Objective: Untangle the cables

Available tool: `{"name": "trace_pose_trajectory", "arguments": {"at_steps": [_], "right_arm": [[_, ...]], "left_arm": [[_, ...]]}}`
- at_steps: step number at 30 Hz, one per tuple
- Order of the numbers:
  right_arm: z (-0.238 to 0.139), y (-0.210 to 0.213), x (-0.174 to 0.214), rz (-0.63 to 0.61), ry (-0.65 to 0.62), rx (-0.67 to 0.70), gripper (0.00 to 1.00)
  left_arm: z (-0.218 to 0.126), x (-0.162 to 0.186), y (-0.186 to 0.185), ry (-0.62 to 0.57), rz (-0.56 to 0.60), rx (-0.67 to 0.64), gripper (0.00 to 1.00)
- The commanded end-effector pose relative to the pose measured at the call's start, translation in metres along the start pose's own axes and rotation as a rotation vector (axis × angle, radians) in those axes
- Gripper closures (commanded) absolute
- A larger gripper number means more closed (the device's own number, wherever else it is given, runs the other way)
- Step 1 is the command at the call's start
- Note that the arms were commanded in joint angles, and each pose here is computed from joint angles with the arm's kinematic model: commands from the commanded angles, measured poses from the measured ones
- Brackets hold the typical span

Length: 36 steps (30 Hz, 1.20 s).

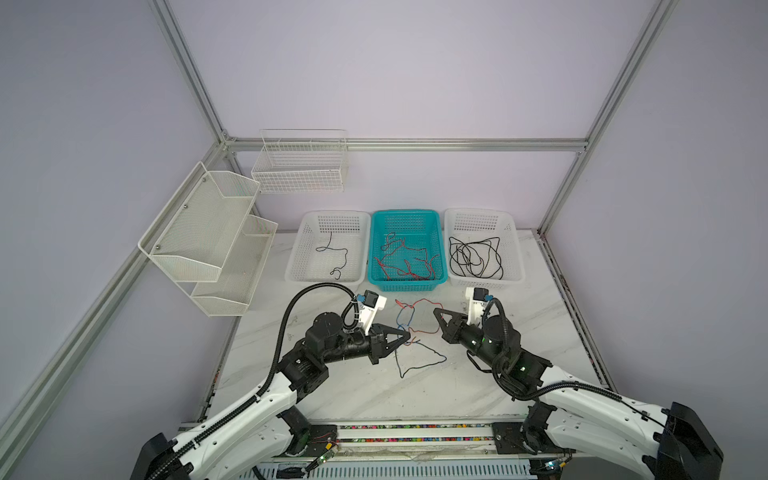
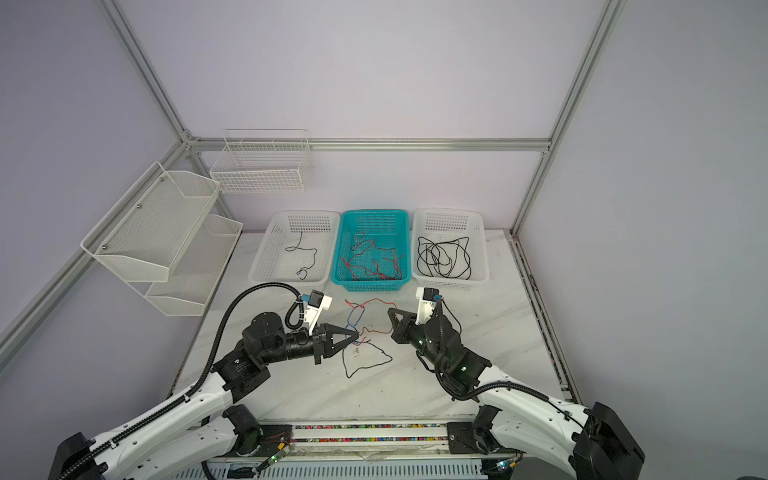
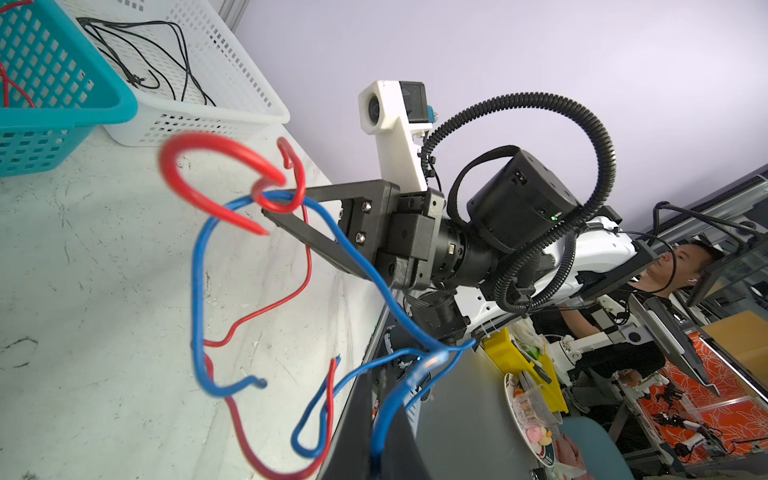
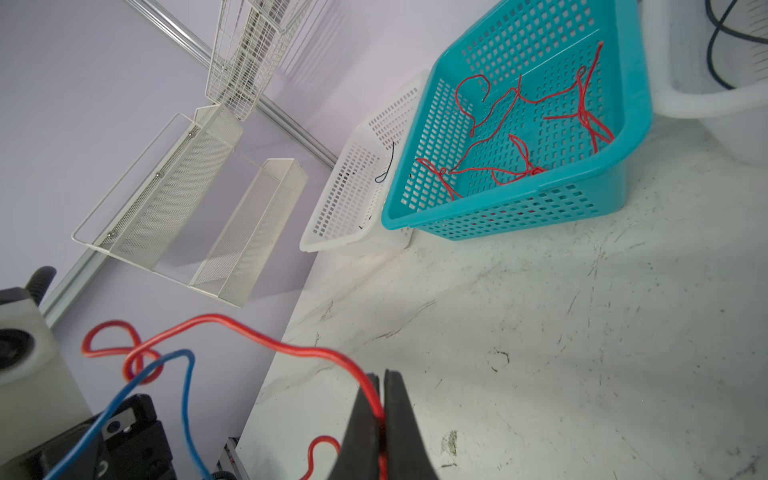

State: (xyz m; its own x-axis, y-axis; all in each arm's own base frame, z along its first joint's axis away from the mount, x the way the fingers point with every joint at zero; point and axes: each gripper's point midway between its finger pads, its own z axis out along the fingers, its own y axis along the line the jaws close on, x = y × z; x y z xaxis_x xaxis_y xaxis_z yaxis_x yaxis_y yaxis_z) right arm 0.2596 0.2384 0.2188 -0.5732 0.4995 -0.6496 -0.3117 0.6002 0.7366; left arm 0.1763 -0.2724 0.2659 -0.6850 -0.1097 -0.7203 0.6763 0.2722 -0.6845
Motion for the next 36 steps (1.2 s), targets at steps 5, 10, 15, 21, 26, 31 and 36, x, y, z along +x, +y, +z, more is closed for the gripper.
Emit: {"name": "trace_pose_trajectory", "arguments": {"at_steps": [5, 10, 15, 21, 26, 31, 36], "right_arm": [[0.014, -0.092, -0.032, 0.157, 0.004, 0.206, 1.00], [0.018, -0.107, -0.040, 0.163, 0.011, 0.221, 1.00], [0.015, -0.085, -0.046, 0.156, 0.020, 0.134, 1.00], [0.008, -0.040, -0.090, 0.076, -0.046, 0.075, 1.00], [0.039, -0.026, -0.113, 0.033, -0.033, 0.062, 1.00], [0.102, -0.037, -0.124, 0.041, 0.005, 0.075, 1.00], [0.160, -0.070, -0.128, 0.033, 0.018, 0.158, 1.00]], "left_arm": [[-0.022, 0.012, -0.014, 0.004, 0.024, 0.023, 1.00], [-0.045, 0.013, -0.020, -0.039, 0.042, -0.020, 1.00], [-0.065, 0.007, -0.017, -0.066, 0.080, -0.133, 1.00], [-0.085, -0.005, 0.010, -0.051, 0.122, -0.395, 1.00], [-0.097, -0.029, 0.022, -0.046, 0.194, -0.567, 1.00], [-0.107, -0.050, 0.031, -0.081, 0.243, -0.675, 1.00], [-0.109, -0.057, 0.039, -0.091, 0.243, -0.711, 1.00]]}}
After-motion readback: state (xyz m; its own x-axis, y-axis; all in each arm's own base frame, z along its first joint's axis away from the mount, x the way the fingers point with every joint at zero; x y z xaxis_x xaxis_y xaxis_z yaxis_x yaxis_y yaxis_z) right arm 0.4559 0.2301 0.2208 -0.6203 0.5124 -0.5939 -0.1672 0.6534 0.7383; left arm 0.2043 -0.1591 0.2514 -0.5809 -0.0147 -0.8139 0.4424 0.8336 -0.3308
